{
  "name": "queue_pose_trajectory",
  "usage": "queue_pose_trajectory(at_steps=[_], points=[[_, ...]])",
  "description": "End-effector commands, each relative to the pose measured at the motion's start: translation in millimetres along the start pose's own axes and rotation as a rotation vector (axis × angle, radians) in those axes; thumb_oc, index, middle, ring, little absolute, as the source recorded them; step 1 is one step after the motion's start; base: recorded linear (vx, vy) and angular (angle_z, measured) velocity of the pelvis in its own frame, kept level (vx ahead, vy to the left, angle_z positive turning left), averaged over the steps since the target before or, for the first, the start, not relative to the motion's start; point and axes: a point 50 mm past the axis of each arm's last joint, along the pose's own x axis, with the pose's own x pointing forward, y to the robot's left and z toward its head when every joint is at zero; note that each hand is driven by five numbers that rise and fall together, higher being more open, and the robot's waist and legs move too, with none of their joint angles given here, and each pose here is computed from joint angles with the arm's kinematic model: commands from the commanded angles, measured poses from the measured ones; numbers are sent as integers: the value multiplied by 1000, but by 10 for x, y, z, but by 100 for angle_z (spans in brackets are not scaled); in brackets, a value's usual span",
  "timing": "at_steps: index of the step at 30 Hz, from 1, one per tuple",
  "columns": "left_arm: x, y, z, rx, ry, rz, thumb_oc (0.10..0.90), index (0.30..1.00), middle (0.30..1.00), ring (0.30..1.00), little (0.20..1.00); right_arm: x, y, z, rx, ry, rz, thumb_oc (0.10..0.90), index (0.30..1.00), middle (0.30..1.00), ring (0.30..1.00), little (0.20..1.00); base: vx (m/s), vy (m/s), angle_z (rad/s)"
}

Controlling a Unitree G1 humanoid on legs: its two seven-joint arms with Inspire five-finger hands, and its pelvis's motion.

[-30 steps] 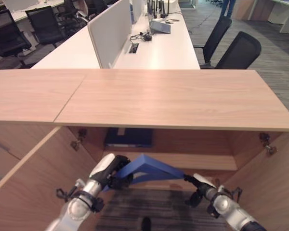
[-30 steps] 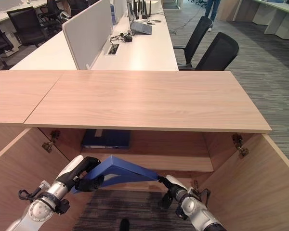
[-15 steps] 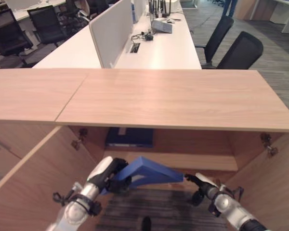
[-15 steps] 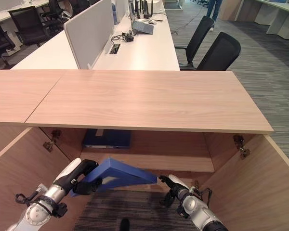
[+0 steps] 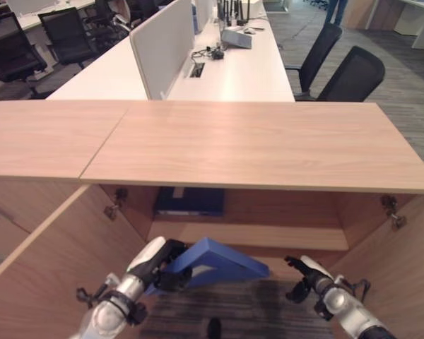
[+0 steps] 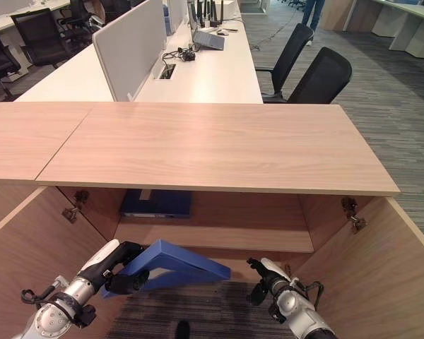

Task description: Put the empty folder in the office cabinet

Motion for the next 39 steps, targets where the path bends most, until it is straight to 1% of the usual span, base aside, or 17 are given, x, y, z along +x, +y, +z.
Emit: queue_pose_trajectory(at_steps=[1,3,4,8,22,27,28,29,30,31,32,33,35,36,37,38,39], points=[[141,391,665,41,-359,133,400,300,300,300,300,29,-521,537,-65,-227,-169,800,900,900,900,900,0,0,0],[157,383,695,40,-372,128,400,300,300,300,300,36,-505,597,-67,-247,-159,800,900,900,900,900,0,0,0],[201,372,749,45,-396,121,400,300,300,300,300,52,-455,753,-69,-301,-130,800,900,900,900,900,0,0,0],[259,360,816,62,-423,113,400,300,300,300,300,76,-375,953,-70,-365,-92,800,900,900,900,900,0,0,0],[420,271,1202,59,-589,37,400,300,300,300,300,44,-329,1691,-154,-593,-60,800,900,900,900,900,0,0,0],[442,237,1334,-6,-649,-2,400,300,300,300,300,16,-313,1856,-170,-644,-52,800,900,900,900,900,0,0,0],[448,219,1415,-73,-686,-26,400,300,300,300,300,1,-255,1929,-135,-670,-23,800,900,900,900,900,0,0,0],[451,224,1418,-74,-687,-28,400,300,300,300,300,2,-261,1932,-133,-671,-24,800,900,900,900,900,0,0,0],[448,210,1480,-143,-716,-55,400,300,300,300,300,5,-190,1954,-83,-675,12,800,900,900,900,900,0,0,0],[444,194,1546,-245,-746,-92,400,300,300,300,300,9,-95,1969,-4,-678,60,751,827,827,827,827,0,0,0],[457,160,1616,-362,-771,-137,400,300,300,300,300,18,80,1939,161,-662,146,400,300,300,300,300,0,0,0],[461,145,1630,-402,-774,-154,400,300,300,300,300,32,153,1904,227,-641,173,400,300,300,300,300,0,0,0],[481,87,1648,-542,-765,-210,400,300,300,300,300,28,495,1802,470,-570,313,400,300,300,300,300,-11,21,-5],[519,24,1626,-598,-738,-240,400,300,300,300,300,1,702,1745,646,-516,414,400,300,300,300,300,-30,22,-11],[577,-38,1621,-652,-712,-259,400,300,300,300,300,-20,920,1704,884,-433,516,400,300,300,300,300,-29,19,-14],[592,-60,1628,-665,-708,-268,400,300,300,300,300,-31,974,1710,951,-417,549,400,300,300,300,300,-37,7,-11],[633,-102,1644,-696,-696,-281,400,300,300,300,300,-43,1059,1722,1103,-377,593,400,300,300,300,300,-24,-4,-7]])
